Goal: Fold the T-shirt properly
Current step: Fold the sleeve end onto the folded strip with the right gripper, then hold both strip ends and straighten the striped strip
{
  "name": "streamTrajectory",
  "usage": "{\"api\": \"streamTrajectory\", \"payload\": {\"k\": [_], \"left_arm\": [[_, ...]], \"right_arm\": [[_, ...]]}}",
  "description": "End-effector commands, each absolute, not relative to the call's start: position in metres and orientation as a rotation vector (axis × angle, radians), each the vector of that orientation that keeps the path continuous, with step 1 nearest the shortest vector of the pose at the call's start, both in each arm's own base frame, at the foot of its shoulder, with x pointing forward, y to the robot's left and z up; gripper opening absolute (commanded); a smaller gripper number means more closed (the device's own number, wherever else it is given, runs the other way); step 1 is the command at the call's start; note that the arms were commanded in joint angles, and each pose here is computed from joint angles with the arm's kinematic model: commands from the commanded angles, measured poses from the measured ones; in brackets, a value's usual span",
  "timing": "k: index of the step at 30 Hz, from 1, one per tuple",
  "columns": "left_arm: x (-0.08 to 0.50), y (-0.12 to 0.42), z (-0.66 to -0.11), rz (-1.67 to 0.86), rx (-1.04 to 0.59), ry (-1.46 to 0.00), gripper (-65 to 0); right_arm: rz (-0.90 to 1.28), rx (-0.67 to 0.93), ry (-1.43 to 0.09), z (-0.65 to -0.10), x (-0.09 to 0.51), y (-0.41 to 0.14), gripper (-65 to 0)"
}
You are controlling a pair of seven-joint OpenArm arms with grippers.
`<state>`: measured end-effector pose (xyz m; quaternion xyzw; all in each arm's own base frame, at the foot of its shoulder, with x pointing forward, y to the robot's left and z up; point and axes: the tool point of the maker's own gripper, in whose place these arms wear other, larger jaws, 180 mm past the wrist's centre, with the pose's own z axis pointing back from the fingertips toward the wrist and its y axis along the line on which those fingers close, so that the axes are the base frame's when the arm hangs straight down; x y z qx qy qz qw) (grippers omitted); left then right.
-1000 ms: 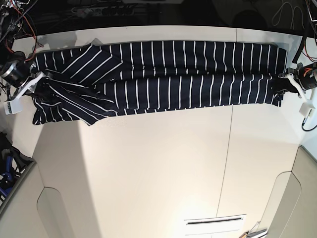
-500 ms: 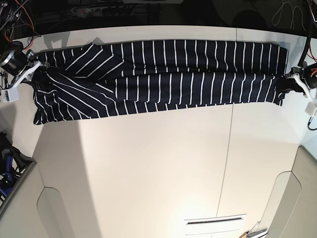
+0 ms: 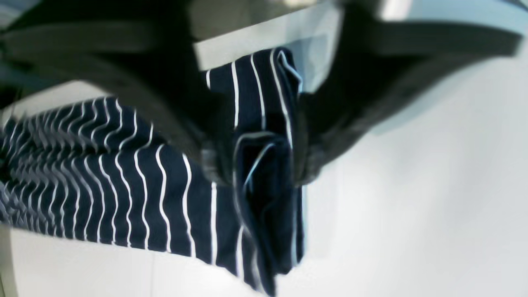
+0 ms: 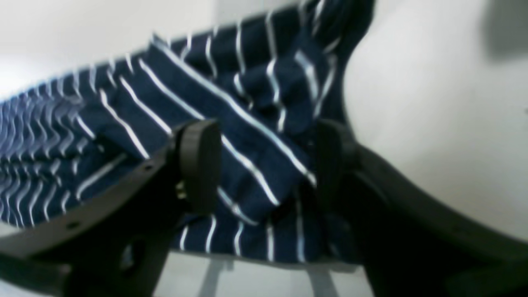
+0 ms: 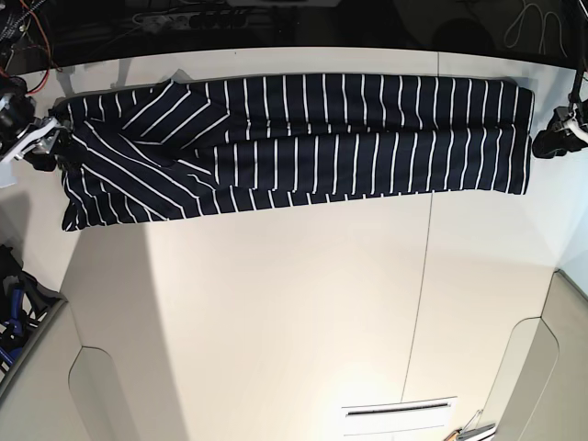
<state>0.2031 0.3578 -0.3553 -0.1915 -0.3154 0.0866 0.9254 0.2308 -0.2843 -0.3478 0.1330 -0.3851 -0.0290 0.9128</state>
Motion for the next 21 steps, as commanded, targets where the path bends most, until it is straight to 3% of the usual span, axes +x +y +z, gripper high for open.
{"api": "streamTrajectory", "payload": {"k": [1,6,8,10,11,13,21], "left_arm": [[0.211,0.364,-0.34,0.171,-0.388,-0.709,-34.7],[0.208,0.358,-0.346,0.206,-0.411,-0.721,-34.4],[0.209,0.357,-0.347,0.209,-0.412,-0.725,-33.9],[0.211,0.362,-0.347,0.211,-0.381,-0.741,-27.4],[0.212,0.367,-0.348,0.211,-0.351,-0.747,-24.2],[0.215,0.374,-0.347,0.212,-0.309,-0.774,-20.6],[0.217,0.375,-0.346,0.211,-0.302,-0.79,-20.4]], "right_arm": [[-0.048,0.257,-0.871,-0.326,0.243,-0.292,-30.1],[-0.071,0.239,-0.996,-0.29,0.262,-0.306,-32.6],[-0.062,0.252,-1.011,-0.284,0.266,-0.303,-43.8],[-0.059,0.287,-1.012,-0.283,0.267,-0.295,-63.1],[-0.065,0.308,-1.017,-0.283,0.267,-0.291,-65.0],[-0.085,0.354,-1.023,-0.287,0.265,-0.28,-65.0],[-0.135,0.463,-0.988,-0.312,0.262,-0.239,-65.0]]}}
